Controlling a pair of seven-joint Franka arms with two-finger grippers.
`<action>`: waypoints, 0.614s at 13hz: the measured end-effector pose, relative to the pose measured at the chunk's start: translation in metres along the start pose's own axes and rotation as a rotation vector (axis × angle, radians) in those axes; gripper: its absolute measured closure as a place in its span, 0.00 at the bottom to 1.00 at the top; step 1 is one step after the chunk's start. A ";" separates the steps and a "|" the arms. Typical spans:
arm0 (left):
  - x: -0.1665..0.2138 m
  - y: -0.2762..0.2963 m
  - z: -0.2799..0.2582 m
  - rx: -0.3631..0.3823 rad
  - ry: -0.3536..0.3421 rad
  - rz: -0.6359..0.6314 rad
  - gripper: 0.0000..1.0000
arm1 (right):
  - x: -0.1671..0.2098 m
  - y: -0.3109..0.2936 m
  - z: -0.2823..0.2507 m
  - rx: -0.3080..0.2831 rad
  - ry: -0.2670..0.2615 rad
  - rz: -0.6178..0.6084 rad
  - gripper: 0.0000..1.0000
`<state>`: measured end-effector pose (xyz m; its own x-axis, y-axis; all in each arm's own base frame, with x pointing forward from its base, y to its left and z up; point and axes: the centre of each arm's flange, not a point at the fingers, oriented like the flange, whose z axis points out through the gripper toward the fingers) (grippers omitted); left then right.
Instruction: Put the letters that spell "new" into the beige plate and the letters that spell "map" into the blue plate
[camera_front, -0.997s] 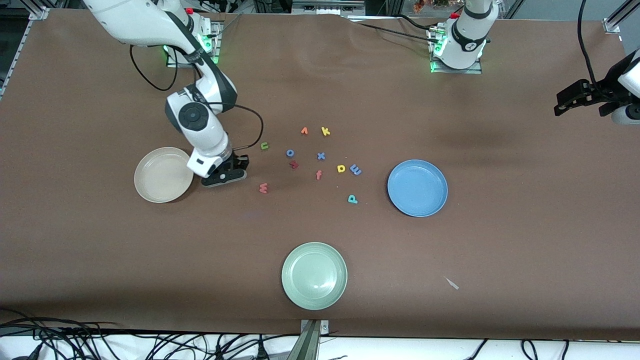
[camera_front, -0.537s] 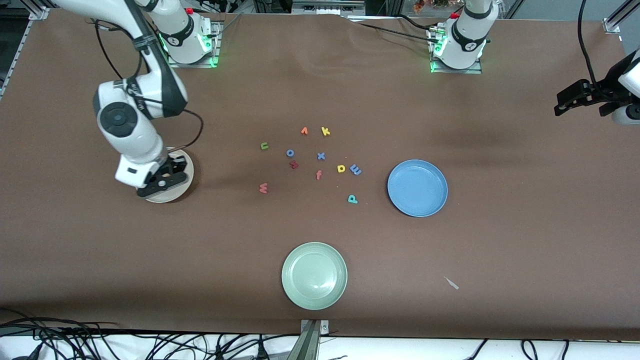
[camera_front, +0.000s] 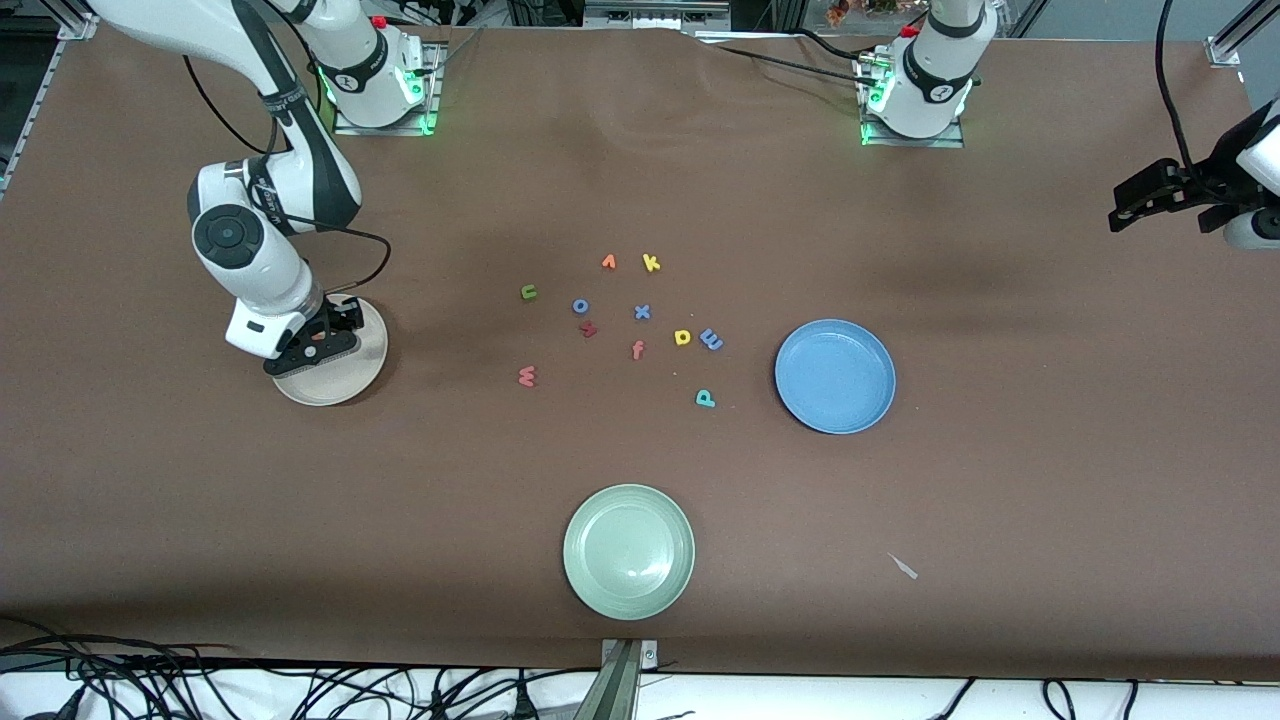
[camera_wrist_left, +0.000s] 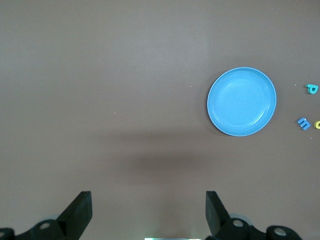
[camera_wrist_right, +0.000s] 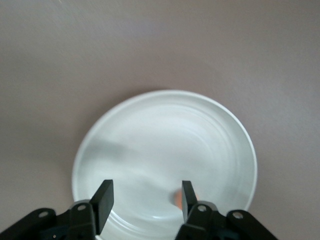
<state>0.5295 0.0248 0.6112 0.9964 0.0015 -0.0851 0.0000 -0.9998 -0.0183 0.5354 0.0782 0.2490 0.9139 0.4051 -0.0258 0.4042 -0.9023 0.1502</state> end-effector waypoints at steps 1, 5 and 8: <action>0.000 0.000 0.000 0.000 0.000 0.000 0.00 | 0.012 -0.022 -0.011 0.007 0.027 0.036 0.37; 0.002 0.000 0.003 -0.001 -0.004 0.000 0.00 | 0.067 -0.144 -0.044 0.097 0.101 0.247 0.36; 0.012 0.007 0.016 -0.003 -0.013 0.017 0.00 | 0.103 -0.194 -0.027 0.155 0.097 0.369 0.36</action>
<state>0.5406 0.0183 0.5945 0.9950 -0.0149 -0.0983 -0.0164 -0.9998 -0.0141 0.5501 0.2986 0.2441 0.9938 0.0554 0.0961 0.0575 -0.9982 -0.0192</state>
